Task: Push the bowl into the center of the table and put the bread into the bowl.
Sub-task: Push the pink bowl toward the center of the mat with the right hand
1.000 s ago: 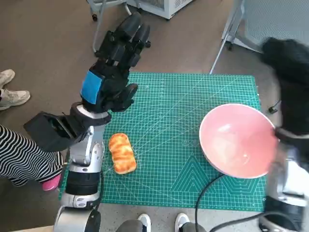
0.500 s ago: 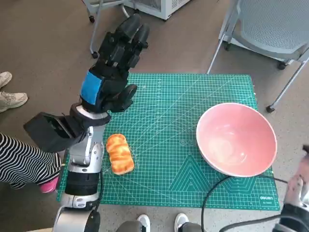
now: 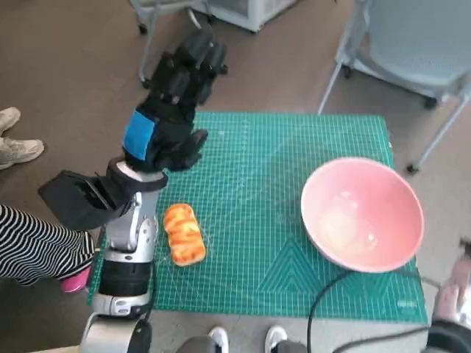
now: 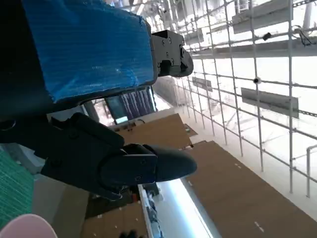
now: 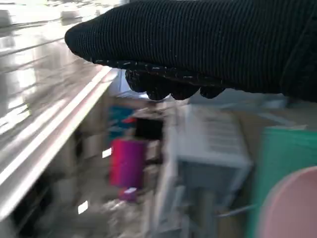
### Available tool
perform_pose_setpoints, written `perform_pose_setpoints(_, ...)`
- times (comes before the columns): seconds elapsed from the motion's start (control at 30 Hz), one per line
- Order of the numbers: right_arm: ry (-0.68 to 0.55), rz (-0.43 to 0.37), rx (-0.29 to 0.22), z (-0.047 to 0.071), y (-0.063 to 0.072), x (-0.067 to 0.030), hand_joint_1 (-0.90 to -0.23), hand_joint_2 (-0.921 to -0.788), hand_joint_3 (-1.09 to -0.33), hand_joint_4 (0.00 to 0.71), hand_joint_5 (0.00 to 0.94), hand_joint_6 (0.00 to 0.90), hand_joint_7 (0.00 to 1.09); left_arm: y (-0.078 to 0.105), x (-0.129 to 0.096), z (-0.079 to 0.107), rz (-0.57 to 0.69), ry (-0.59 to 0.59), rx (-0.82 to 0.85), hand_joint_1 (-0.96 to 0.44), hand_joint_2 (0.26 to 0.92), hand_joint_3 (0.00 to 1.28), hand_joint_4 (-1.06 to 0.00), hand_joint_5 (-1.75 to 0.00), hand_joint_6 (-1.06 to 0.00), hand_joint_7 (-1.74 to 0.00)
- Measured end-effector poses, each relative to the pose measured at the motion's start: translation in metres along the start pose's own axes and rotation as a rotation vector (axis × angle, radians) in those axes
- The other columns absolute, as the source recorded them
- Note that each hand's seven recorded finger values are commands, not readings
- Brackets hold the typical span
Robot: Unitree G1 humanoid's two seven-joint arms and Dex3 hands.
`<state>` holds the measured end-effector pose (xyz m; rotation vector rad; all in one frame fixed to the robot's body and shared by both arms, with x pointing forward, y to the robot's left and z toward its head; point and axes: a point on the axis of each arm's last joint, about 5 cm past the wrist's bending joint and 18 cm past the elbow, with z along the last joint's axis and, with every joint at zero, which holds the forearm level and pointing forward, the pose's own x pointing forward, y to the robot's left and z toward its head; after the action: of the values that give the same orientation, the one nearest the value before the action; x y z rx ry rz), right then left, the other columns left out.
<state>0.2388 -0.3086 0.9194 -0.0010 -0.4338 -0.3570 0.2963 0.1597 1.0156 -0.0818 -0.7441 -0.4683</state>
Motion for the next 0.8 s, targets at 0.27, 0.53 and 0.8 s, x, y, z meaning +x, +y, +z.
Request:
perform_pose_setpoints(0.27, 0.171, -0.047, 0.014, -0.030, 0.000, -0.0178, -0.585, -0.921, -0.816, 0.135, 0.006, 0.018, 0.51, 0.003, -0.001, 0.000, 0.002, 0.000, 0.002, -0.75, 0.921, 0.47, -0.11, 0.00, 0.00, -0.41)
perform_pose_setpoints(0.53, 0.224, -0.019, 0.036, -0.038, 0.015, -0.0158, -0.588, -0.921, -0.826, 0.150, 0.011, 0.022, 0.50, 0.004, 0.000, 0.002, -0.013, -0.002, 0.006, -0.75, 0.921, 0.47, -0.12, 0.00, 0.00, -0.41)
perform_pose_setpoints(0.8, 0.240, 0.045, 0.086, -0.045, 0.036, -0.0172, -0.608, -0.921, -0.824, 0.149, 0.007, 0.027, 0.50, 0.009, -0.001, 0.004, -0.021, 0.004, 0.028, -0.75, 0.921, 0.47, -0.11, 0.00, 0.00, -0.41)
